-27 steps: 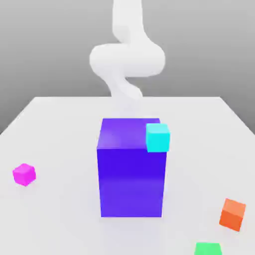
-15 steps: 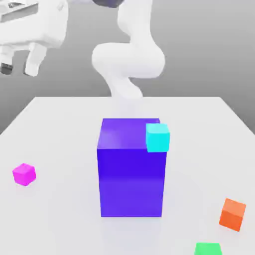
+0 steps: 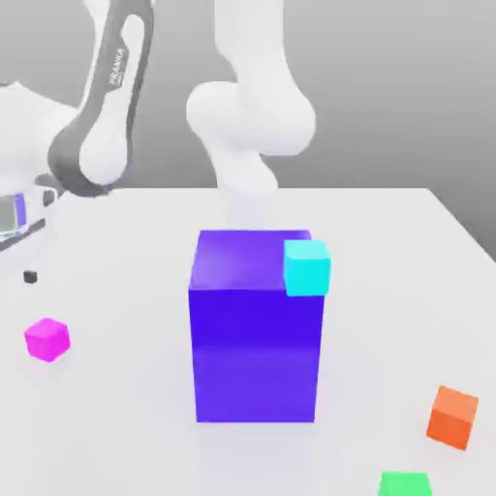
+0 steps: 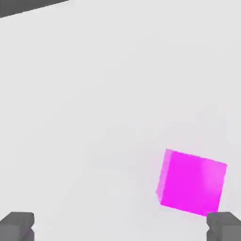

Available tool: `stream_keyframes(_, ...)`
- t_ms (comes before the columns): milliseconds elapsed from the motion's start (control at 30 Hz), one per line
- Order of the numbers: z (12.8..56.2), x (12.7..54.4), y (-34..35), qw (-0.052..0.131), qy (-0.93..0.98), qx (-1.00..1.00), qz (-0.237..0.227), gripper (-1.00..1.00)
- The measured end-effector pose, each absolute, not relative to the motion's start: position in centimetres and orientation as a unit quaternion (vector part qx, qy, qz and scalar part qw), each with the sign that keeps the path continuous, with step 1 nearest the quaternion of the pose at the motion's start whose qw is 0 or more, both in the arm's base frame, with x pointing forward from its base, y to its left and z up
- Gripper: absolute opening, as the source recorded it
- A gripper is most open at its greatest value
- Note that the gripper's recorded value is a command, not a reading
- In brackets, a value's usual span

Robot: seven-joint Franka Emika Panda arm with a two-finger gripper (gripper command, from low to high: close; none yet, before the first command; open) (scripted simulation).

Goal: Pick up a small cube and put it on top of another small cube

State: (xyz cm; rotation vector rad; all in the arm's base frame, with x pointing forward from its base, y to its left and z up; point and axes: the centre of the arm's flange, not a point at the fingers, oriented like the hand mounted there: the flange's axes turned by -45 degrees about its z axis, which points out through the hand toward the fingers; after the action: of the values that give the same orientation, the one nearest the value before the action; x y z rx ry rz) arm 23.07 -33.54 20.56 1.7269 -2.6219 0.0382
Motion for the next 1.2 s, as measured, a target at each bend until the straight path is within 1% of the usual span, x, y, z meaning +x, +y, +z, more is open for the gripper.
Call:
stream_keyframes(67,18.3,22.5,-33.4,0.0,-0.844,0.536,0.003,0.0)
stream_keyframes(200,14.1,22.3,-33.3,0.0,-0.847,0.531,0.0,0.0)
stream_keyframes(233,13.2,22.3,-33.3,0.0,-0.847,0.531,0.0,-1.0)
stream_keyframes(467,13.0,22.3,-33.2,0.0,-0.847,0.531,0.001,-1.0)
stream_keyframes(667,18.4,22.3,-33.2,-0.001,-0.847,0.532,0.001,-1.0)
stream_keyframes(733,19.1,25.2,-32.2,-0.001,-0.815,0.579,0.0,-1.0)
stream_keyframes(833,19.3,32.2,-28.4,0.001,-0.745,0.667,-0.007,-1.0)
stream_keyframes(1000,19.8,43.1,-17.9,0.001,-0.601,0.799,-0.015,-1.0)
stream_keyframes(1100,20.4,47.6,-10.6,-0.002,-0.517,0.856,-0.014,-1.0)
stream_keyframes(1200,21.4,50.4,-3.2,-0.006,-0.438,0.899,-0.011,-1.0)
